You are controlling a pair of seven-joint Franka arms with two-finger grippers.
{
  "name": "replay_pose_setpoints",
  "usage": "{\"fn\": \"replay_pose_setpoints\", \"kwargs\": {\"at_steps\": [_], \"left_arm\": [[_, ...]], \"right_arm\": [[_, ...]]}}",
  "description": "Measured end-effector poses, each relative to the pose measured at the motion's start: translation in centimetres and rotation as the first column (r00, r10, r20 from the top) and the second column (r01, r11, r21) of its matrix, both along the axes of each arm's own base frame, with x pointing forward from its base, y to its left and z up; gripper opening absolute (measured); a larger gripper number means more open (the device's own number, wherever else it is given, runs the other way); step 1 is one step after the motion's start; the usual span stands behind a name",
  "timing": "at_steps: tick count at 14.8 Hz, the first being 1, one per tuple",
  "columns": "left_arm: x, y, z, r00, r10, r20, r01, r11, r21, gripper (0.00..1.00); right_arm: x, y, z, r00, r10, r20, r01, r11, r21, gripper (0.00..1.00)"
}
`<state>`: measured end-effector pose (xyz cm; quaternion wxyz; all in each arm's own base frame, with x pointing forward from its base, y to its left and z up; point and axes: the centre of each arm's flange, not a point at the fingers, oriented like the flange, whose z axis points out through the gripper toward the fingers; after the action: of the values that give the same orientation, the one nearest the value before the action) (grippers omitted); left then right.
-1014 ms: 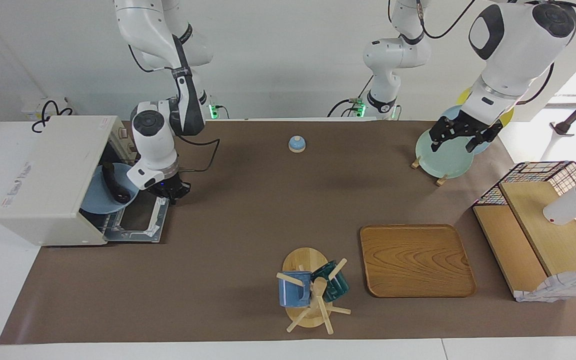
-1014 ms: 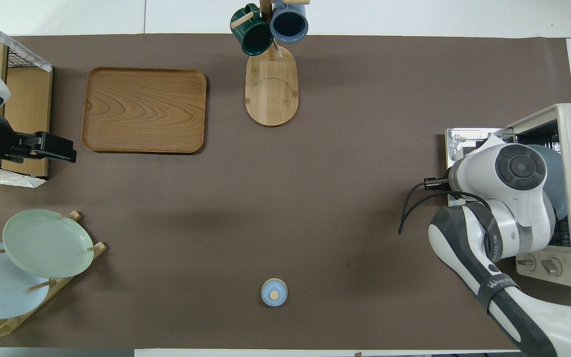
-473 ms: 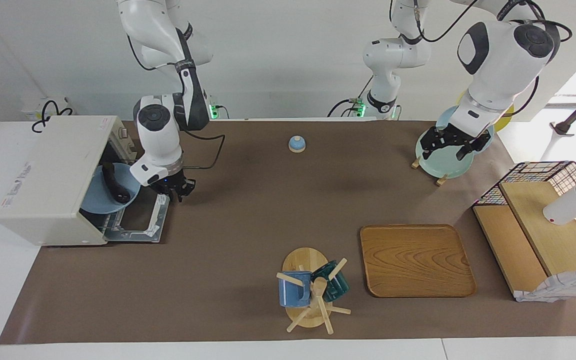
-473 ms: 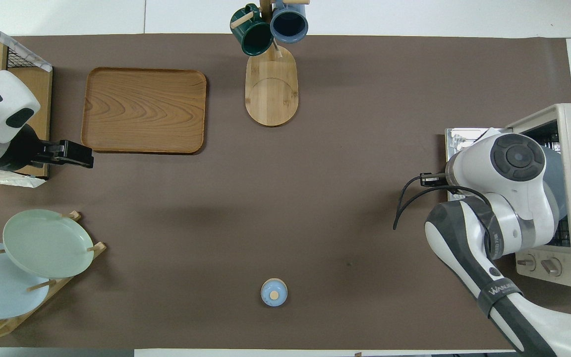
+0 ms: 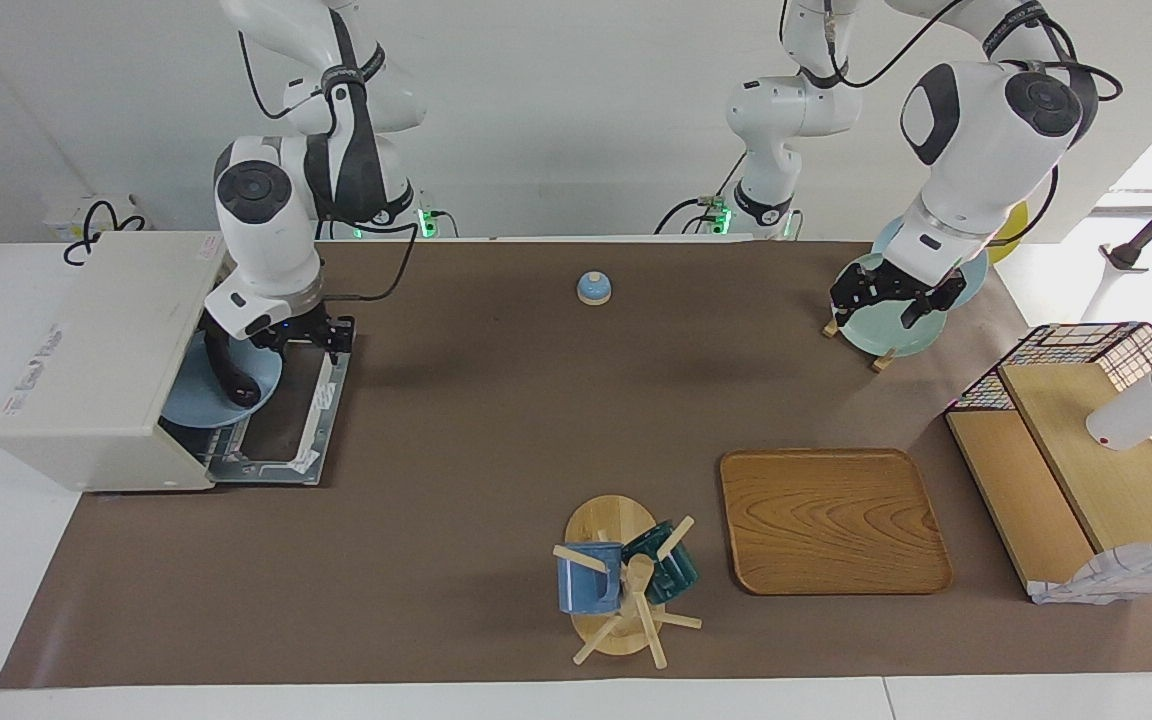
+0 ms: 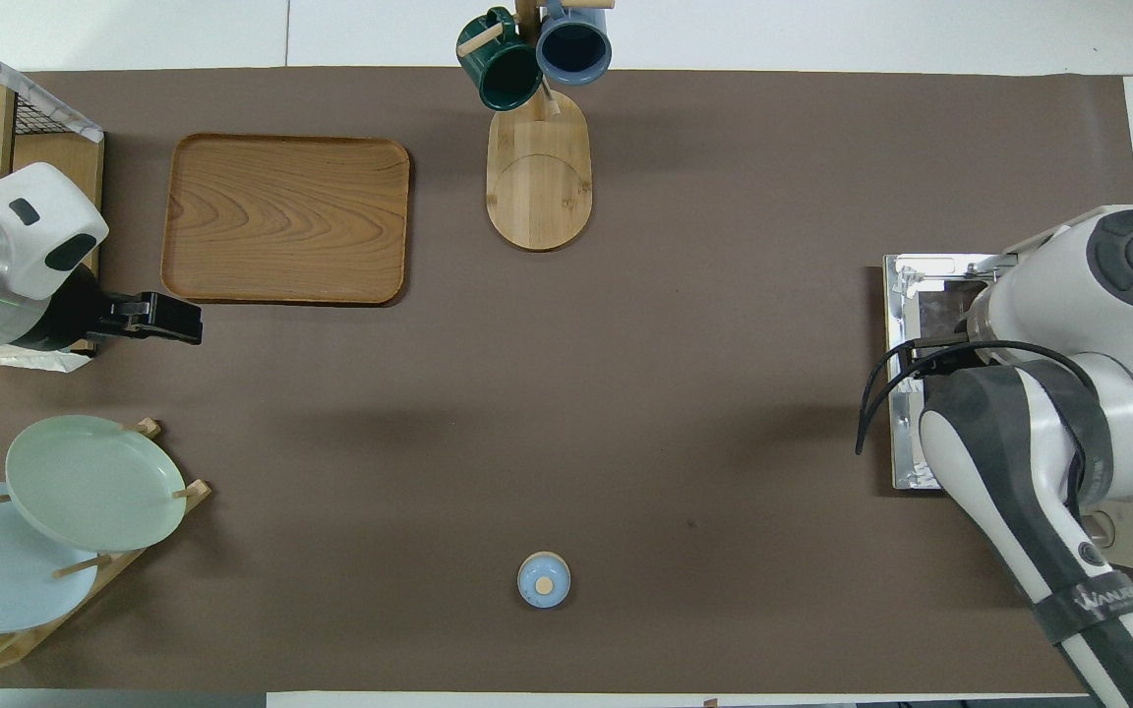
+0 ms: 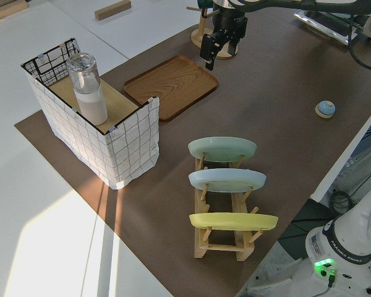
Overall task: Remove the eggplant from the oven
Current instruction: 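Grasp the blue plate rim inside the oven with the right gripper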
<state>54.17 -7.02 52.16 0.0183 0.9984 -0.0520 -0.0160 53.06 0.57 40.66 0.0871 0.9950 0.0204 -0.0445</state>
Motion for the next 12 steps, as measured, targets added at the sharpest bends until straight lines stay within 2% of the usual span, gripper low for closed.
{"fn": "replay_pose_setpoints", "kwargs": {"at_steps": [4,10,11,12], "left_arm": [[0.0,0.0,-0.5,1.0,0.0,0.001,0.0,1.0,0.0,1.0],[-0.1,-0.1,-1.6,1.0,0.0,0.006,0.0,1.0,0.0,1.0],[-0.1,-0.1,-1.6,1.0,0.0,0.006,0.0,1.0,0.0,0.92],[-0.1,-0.1,-1.6,1.0,0.0,0.007,0.0,1.0,0.0,0.78]], "right_arm": [[-0.6,-1.8,-2.2,0.996,0.086,0.009,-0.086,0.996,0.017,0.6],[-1.3,-2.1,-3.8,0.988,0.155,0.016,-0.156,0.988,0.024,0.59],[-1.4,-2.3,-4.0,0.985,0.172,0.011,-0.172,0.985,0.019,0.59],[-1.5,-2.4,-4.1,0.982,0.187,0.006,-0.187,0.982,0.01,0.59]]}}
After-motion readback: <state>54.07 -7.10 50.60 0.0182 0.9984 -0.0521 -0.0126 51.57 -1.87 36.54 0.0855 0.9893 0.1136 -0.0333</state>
